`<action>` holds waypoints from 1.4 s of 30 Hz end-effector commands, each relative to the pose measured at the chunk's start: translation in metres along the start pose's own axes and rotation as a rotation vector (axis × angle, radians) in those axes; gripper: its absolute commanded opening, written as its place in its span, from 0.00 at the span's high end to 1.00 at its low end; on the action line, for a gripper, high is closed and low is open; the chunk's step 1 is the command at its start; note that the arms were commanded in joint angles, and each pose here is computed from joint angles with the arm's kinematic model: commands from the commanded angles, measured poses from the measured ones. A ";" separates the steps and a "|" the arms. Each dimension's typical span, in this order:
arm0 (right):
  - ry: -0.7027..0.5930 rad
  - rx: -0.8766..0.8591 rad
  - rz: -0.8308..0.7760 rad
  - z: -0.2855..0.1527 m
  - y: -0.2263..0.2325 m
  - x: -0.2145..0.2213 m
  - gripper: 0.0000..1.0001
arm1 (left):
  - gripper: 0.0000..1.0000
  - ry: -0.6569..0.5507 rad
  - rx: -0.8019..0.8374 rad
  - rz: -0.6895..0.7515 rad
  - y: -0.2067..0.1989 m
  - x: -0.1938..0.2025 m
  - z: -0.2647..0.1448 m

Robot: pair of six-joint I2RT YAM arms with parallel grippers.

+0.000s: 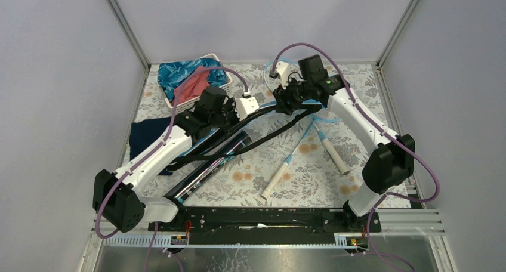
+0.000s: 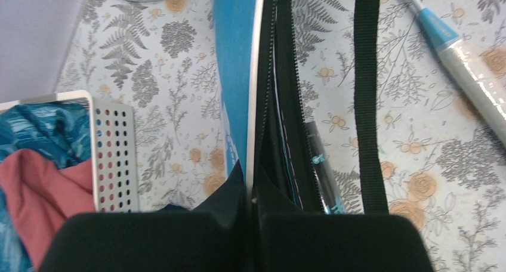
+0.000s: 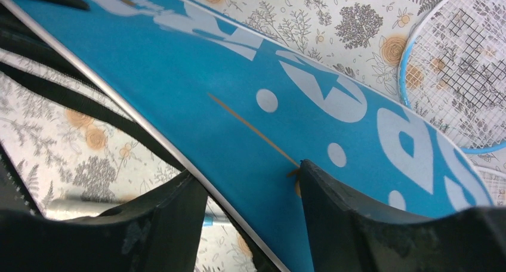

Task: Pack up the badminton gear
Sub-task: Pick up the racket bag from the center of the board.

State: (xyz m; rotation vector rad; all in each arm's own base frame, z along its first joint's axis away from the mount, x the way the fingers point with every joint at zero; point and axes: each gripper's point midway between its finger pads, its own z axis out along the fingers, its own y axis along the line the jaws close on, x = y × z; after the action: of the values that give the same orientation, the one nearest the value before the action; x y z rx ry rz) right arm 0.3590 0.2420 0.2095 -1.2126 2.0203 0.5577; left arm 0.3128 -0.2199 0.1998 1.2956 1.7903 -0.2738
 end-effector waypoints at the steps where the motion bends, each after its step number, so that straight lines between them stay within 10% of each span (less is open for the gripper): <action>1: -0.023 -0.102 -0.025 -0.017 0.000 -0.007 0.48 | 1.00 -0.003 -0.075 0.111 0.017 0.000 -0.008; 21: -0.010 -0.506 0.023 -0.007 0.043 0.009 1.00 | 0.99 -0.045 0.076 0.162 -0.012 0.006 0.009; 25: -0.033 -0.567 0.010 -0.008 0.048 0.002 1.00 | 0.72 -0.106 0.174 0.166 -0.021 -0.011 0.021; 32: -0.043 -0.624 0.000 -0.006 0.051 0.002 1.00 | 0.61 -0.155 0.233 0.159 -0.013 -0.039 0.045; 37: -0.039 -0.633 -0.002 -0.005 0.051 0.002 1.00 | 0.65 -0.152 0.264 0.176 -0.016 -0.044 0.059; 42: -0.034 -0.610 -0.003 -0.003 0.045 -0.002 1.00 | 0.94 -0.088 0.305 0.165 -0.020 -0.033 0.069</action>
State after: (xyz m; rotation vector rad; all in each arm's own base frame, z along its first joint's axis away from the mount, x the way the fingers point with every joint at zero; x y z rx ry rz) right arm 0.3200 0.2503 0.1892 -1.5433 1.9650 1.1910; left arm 0.3343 -0.2844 0.1791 1.5709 1.6074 -0.4903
